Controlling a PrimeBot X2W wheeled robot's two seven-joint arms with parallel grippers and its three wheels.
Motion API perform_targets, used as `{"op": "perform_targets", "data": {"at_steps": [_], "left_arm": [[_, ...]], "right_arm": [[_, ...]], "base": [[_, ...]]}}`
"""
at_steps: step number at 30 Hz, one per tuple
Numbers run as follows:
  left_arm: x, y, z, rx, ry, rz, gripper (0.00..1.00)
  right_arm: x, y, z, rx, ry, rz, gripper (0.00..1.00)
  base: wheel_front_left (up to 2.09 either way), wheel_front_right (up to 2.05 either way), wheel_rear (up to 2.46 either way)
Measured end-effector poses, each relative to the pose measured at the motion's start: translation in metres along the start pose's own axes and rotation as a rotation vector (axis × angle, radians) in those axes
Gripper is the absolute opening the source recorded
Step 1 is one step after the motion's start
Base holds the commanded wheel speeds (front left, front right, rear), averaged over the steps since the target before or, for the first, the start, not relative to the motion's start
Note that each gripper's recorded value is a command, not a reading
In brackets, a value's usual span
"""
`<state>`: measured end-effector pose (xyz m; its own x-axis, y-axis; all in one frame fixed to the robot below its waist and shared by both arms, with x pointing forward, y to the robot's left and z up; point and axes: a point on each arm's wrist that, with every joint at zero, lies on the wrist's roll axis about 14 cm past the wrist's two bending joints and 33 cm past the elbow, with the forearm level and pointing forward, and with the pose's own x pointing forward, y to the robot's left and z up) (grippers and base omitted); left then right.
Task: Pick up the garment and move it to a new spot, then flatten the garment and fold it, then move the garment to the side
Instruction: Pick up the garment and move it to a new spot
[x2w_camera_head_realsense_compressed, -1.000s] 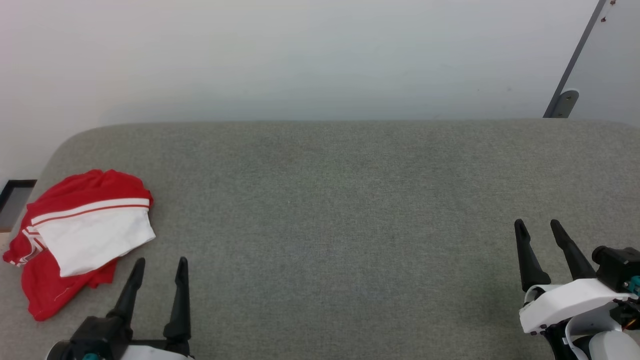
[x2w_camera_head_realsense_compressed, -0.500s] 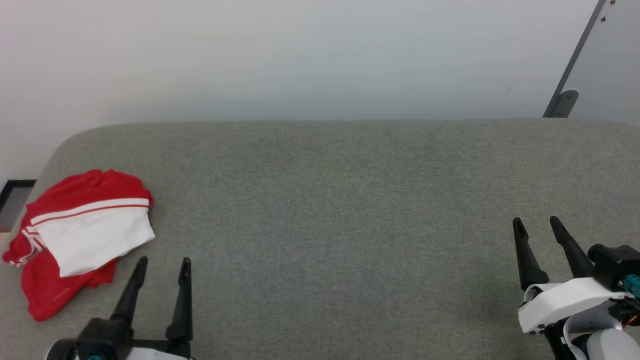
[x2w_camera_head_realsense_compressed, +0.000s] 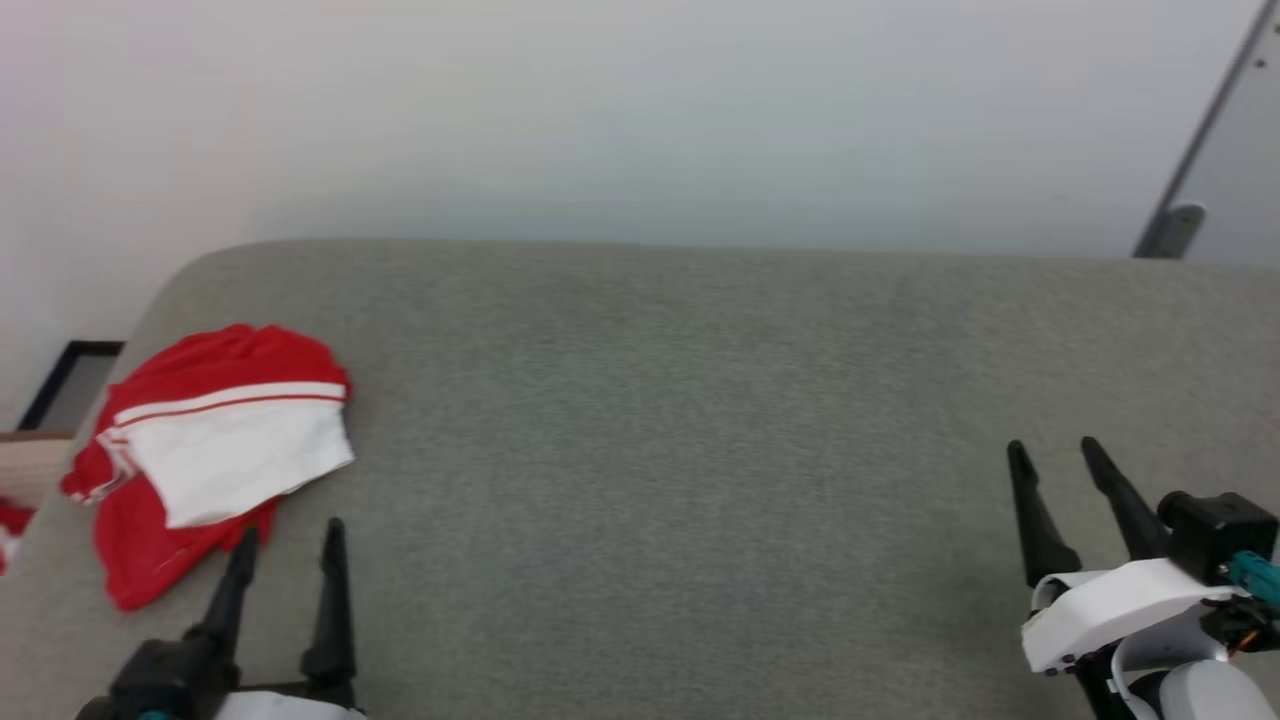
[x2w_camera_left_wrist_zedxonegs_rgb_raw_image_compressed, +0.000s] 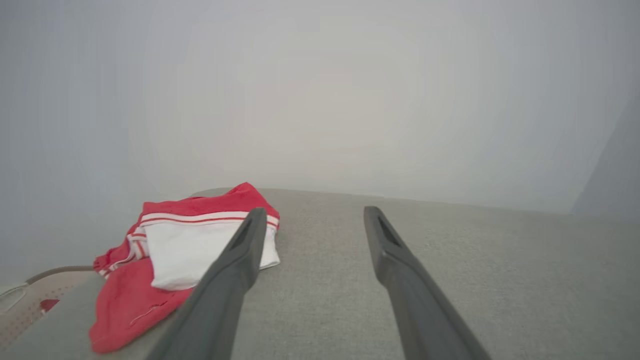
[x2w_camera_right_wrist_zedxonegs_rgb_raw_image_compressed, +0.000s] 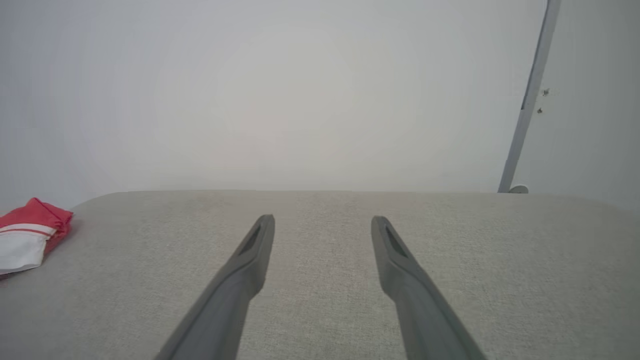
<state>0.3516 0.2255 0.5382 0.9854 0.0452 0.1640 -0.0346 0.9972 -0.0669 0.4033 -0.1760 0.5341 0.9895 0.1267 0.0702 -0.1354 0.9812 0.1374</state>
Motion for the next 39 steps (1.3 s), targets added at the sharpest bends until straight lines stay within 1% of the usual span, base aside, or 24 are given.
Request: {"op": "perform_targets", "data": {"at_steps": [6, 13, 18, 23, 27, 30, 34, 38, 39], "left_arm": [[-0.018, 0.041, 0.009, -0.006, -0.007, 0.139, 1.00], [-0.052, 0.088, 0.024, -0.016, -0.029, 0.304, 1.00], [-0.078, 0.110, 0.031, -0.016, -0.032, 0.383, 1.00], [-0.101, 0.125, 0.038, -0.029, -0.046, 0.449, 1.00], [-0.109, 0.130, 0.040, -0.046, -0.044, 0.471, 1.00], [-0.103, 0.132, 0.043, -0.064, -0.034, 0.458, 1.00], [-0.079, 0.135, 0.057, -0.055, -0.024, 0.403, 1.00], [-0.043, 0.137, 0.069, -0.050, 0.006, 0.338, 1.00], [-0.033, 0.139, 0.069, -0.034, 0.031, 0.325, 1.00]], "right_arm": [[0.012, 0.038, -0.005, 0.010, 0.018, 0.108, 1.00], [0.023, 0.090, -0.009, 0.018, 0.037, 0.253, 1.00], [0.029, 0.124, -0.009, 0.031, 0.040, 0.342, 1.00], [0.031, 0.147, -0.011, 0.032, 0.046, 0.401, 1.00], [0.033, 0.157, -0.012, 0.028, 0.048, 0.427, 1.00], [0.035, 0.157, -0.015, 0.029, 0.055, 0.429, 1.00], [0.040, 0.152, -0.015, 0.025, 0.058, 0.423, 1.00], [0.054, 0.142, -0.008, 0.014, 0.042, 0.410, 1.00], [0.058, 0.139, -0.008, 0.009, 0.041, 0.406, 1.00]], "base": [[0.00, 0.00, 0.00], [0.00, 0.00, 0.00], [0.00, 0.00, 0.00], [0.00, 0.00, 0.00], [0.00, 0.00, 0.00], [0.00, 0.00, 0.00], [0.00, 0.00, 0.00], [0.00, 0.00, 0.00], [0.00, 0.00, 0.00]]}}
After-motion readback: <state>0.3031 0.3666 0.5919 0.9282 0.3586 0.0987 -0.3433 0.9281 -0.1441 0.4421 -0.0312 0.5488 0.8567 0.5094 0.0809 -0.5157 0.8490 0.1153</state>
